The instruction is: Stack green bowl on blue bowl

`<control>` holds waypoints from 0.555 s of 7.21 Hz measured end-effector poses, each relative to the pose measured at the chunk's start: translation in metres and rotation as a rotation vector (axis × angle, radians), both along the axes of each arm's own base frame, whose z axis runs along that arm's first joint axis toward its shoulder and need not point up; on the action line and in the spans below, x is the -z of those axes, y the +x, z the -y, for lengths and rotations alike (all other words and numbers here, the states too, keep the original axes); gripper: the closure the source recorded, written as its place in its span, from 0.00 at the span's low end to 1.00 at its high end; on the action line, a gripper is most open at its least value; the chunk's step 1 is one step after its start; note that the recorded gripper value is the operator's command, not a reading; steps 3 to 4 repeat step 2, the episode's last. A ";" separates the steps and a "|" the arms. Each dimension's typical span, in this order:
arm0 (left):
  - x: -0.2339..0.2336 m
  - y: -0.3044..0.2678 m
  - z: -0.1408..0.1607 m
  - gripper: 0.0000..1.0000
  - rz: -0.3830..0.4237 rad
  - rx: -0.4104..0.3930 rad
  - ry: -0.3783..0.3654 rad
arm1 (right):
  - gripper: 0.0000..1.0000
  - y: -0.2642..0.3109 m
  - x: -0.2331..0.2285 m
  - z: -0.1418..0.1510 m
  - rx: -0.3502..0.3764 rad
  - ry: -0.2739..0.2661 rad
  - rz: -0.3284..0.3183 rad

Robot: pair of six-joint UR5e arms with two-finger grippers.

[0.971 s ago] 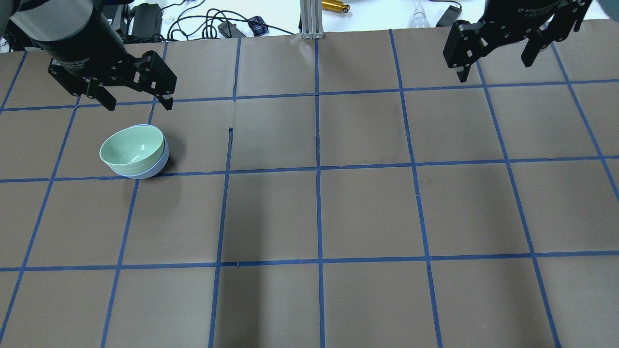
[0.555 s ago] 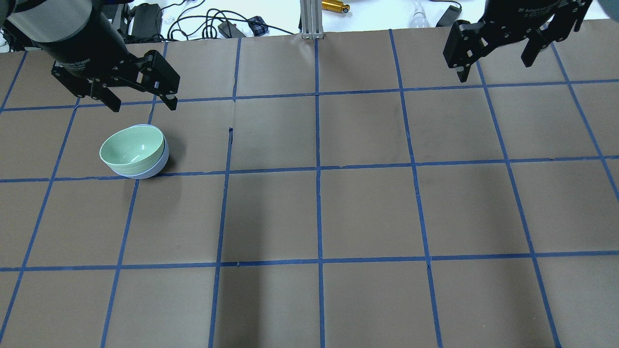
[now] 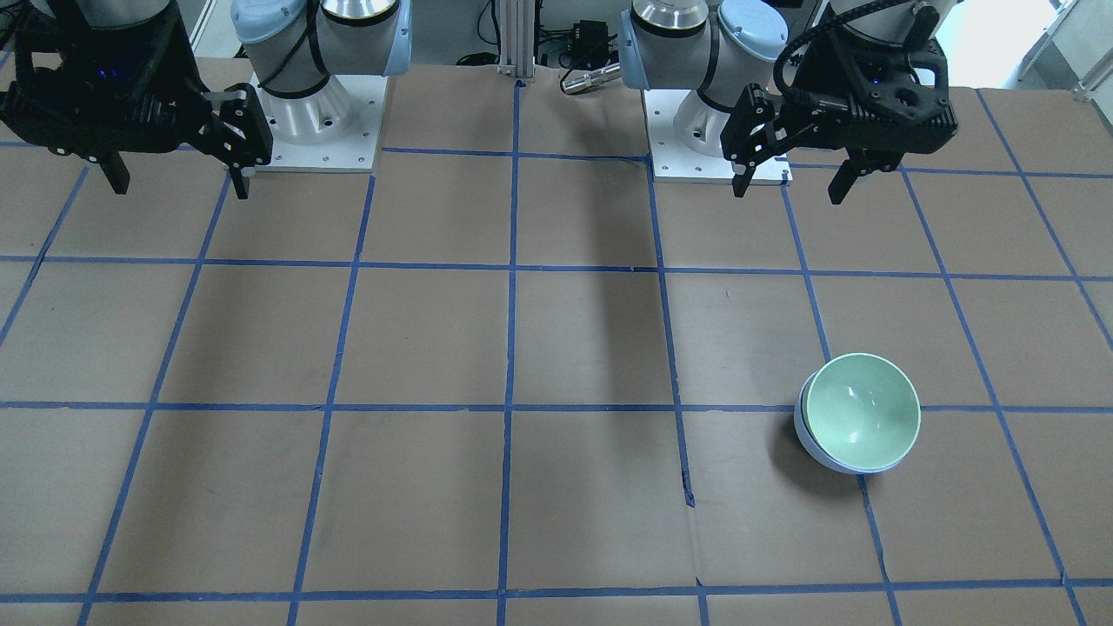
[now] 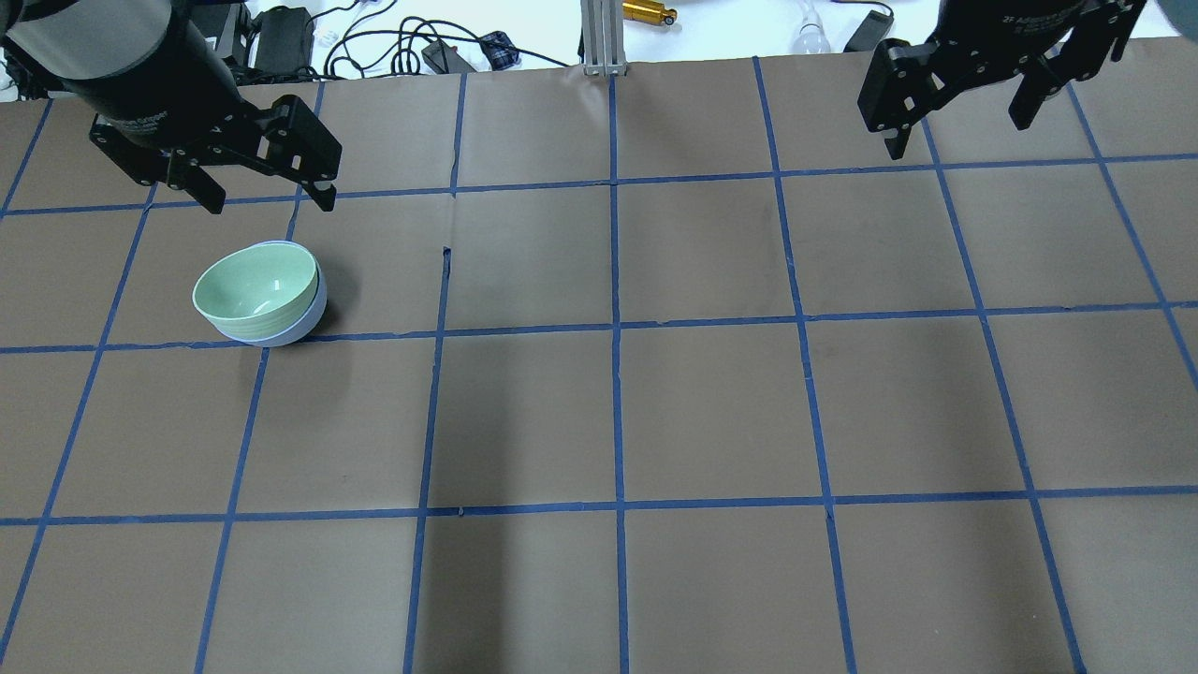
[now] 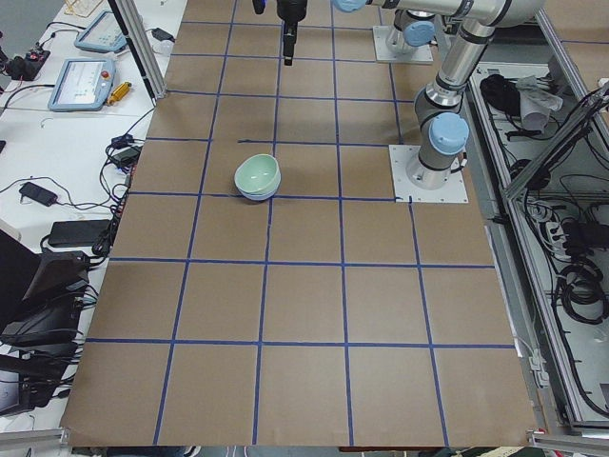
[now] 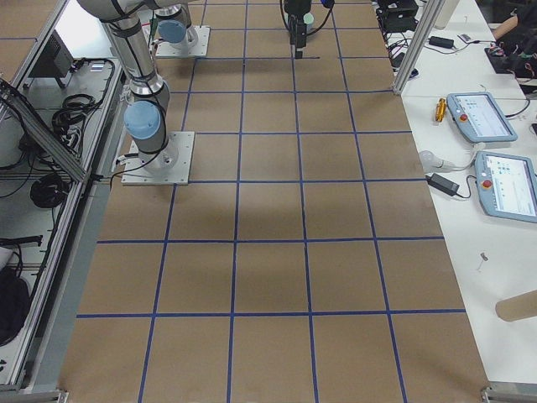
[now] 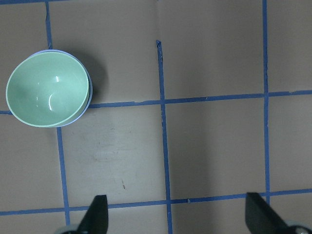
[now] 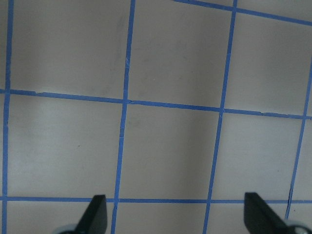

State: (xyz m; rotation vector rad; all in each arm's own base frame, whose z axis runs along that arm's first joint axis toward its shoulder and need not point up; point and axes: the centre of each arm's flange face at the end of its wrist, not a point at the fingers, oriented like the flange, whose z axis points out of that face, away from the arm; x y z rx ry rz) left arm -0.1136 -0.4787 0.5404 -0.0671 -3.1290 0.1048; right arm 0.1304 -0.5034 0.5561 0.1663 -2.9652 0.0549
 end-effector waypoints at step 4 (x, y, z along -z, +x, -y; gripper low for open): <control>0.001 0.001 0.000 0.00 0.008 -0.001 0.002 | 0.00 0.000 0.000 0.000 0.000 0.000 0.000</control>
